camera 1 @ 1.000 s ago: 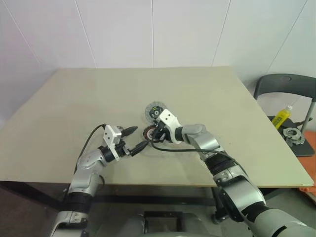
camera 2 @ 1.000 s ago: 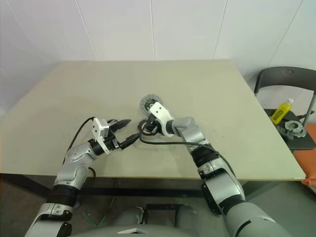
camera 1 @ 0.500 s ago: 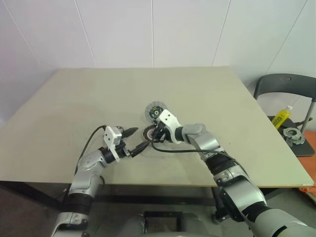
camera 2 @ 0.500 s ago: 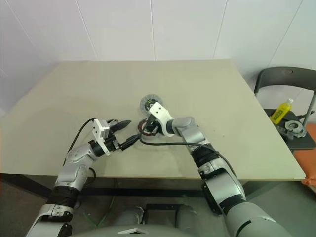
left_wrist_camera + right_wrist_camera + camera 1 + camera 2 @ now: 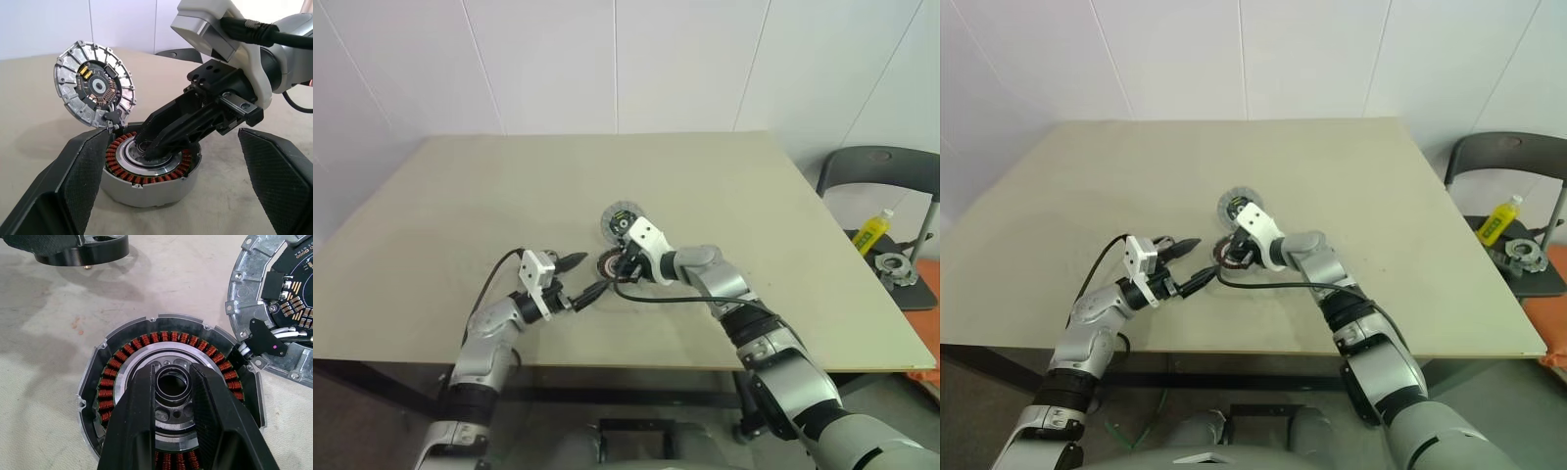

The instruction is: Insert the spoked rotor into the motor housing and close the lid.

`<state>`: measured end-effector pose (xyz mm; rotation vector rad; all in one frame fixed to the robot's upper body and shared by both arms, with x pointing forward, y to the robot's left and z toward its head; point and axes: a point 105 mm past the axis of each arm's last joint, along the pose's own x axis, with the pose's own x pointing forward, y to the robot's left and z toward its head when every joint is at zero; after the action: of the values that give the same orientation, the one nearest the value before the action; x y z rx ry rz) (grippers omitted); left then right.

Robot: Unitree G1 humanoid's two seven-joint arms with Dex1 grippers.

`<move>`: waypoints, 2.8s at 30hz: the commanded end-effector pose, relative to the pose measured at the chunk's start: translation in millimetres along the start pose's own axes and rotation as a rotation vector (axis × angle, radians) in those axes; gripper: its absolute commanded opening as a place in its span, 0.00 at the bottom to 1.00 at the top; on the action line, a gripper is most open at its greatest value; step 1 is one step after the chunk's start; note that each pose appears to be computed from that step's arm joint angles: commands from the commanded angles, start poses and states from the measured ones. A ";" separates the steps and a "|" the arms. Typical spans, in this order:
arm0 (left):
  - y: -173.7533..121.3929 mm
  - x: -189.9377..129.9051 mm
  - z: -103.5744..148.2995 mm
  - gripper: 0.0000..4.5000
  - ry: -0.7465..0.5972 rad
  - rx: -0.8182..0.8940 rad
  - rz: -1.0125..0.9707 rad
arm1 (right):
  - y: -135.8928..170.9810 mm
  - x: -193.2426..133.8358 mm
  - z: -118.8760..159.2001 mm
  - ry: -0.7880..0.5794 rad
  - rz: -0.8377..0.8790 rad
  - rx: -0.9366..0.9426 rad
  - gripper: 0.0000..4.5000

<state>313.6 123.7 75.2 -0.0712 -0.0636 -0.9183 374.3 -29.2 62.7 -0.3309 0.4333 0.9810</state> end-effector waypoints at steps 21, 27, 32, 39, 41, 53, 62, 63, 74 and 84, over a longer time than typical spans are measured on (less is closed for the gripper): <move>-6.4 5.4 10.9 1.00 -0.017 0.041 -0.029 | -10.4 -5.1 -12.5 0.053 -0.028 0.017 0.15; -5.5 4.5 8.9 1.00 -0.012 0.040 -0.030 | -4.9 -5.4 -15.6 0.064 0.003 0.028 0.15; -6.0 3.8 6.2 1.00 -0.009 0.036 -0.031 | -6.5 -7.7 -16.8 0.069 0.001 0.031 0.15; -7.1 4.9 4.5 1.00 -0.010 0.035 -0.034 | -11.6 -10.2 -17.7 0.071 -0.016 0.038 0.15; -7.3 5.0 4.4 1.00 -0.010 0.034 -0.034 | -12.7 -10.8 -18.0 0.072 -0.019 0.039 0.15; -8.7 6.2 5.0 1.00 -0.012 0.035 -0.035 | -18.5 -13.2 -19.5 0.076 -0.035 0.046 0.15; -9.4 8.2 8.4 1.00 -0.015 0.038 -0.040 | -22.9 -17.4 -23.7 0.088 -0.044 0.052 0.15; -9.3 8.3 8.8 1.00 -0.015 0.039 -0.040 | -23.0 -17.7 -24.2 0.089 -0.044 0.052 0.15; -10.0 10.8 12.4 1.00 -0.018 0.042 -0.044 | -22.7 -20.3 -27.6 0.102 -0.037 0.059 0.15; -9.8 10.3 12.7 1.00 -0.016 0.043 -0.043 | -23.0 -19.8 -27.0 0.098 -0.041 0.063 0.15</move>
<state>310.0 113.4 72.8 -0.0737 -0.0432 -0.9416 374.6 -41.7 64.0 -0.3091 0.4709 0.9998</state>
